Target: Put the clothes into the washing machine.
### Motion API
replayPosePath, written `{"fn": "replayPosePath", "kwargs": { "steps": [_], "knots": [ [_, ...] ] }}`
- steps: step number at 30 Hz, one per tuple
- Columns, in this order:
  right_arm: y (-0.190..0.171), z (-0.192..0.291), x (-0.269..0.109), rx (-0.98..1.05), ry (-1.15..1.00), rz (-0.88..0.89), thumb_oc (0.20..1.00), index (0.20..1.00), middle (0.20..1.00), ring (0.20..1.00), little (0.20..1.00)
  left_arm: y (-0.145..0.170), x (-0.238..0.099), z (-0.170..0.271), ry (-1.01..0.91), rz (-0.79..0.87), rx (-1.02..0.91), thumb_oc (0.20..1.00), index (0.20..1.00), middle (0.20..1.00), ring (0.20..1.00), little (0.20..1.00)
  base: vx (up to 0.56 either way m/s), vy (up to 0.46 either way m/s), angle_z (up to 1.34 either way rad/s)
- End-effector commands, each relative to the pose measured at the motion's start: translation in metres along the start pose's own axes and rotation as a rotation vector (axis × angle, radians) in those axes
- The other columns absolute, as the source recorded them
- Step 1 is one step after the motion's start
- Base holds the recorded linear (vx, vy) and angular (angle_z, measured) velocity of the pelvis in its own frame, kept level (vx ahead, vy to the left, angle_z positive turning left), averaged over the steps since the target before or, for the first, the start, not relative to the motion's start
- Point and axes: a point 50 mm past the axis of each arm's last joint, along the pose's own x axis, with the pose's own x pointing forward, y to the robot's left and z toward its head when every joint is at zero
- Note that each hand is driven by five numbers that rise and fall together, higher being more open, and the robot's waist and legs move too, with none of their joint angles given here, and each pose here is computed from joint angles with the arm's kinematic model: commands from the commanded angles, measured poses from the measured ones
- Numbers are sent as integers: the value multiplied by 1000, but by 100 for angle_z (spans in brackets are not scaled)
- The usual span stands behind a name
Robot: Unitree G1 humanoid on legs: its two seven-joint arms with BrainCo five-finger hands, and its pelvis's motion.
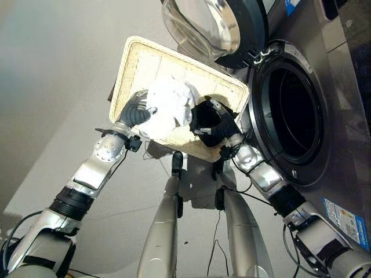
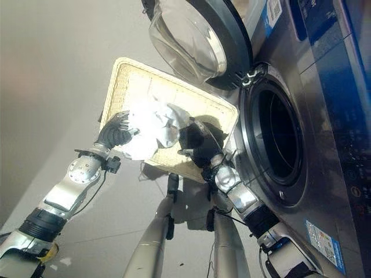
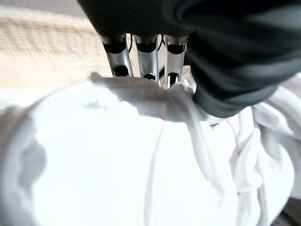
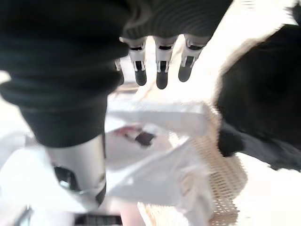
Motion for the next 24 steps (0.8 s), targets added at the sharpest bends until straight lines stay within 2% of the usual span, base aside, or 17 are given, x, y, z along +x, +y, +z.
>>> {"fn": "replayPosePath", "kwargs": {
  "steps": [1, 7, 14, 15, 23, 24],
  "knots": [
    [3, 32, 2, 8, -179, 12, 1000, 1000, 1000, 1000, 1000, -14, 9, 37, -165, -75, -121, 200, 200, 200, 200, 200, 4, -9, 4],
    [11, 48, 14, 81, -179, 109, 1000, 1000, 1000, 1000, 1000, -29, 18, 48, -172, -207, -204, 200, 200, 200, 200, 200, 0, -3, 1],
    [32, 44, 12, 238, -75, 264, 1000, 1000, 1000, 1000, 1000, -34, 22, 54, -180, -245, -202, 200, 200, 200, 200, 200, 0, 0, 0],
    [40, 39, 9, 332, -28, 300, 1000, 1000, 1000, 1000, 1000, -37, 22, 55, -183, -260, -200, 200, 200, 200, 200, 200, 0, 0, 0],
    [66, 27, -5, 534, 105, 425, 1000, 1000, 1000, 1000, 1000, -48, 22, 54, -185, -283, -198, 200, 200, 200, 200, 200, 0, 0, 0],
    [71, 23, -8, 556, 141, 463, 937, 937, 937, 937, 937, -49, 22, 54, -186, -283, -206, 200, 200, 200, 200, 200, 0, 0, 0]
  ]
}}
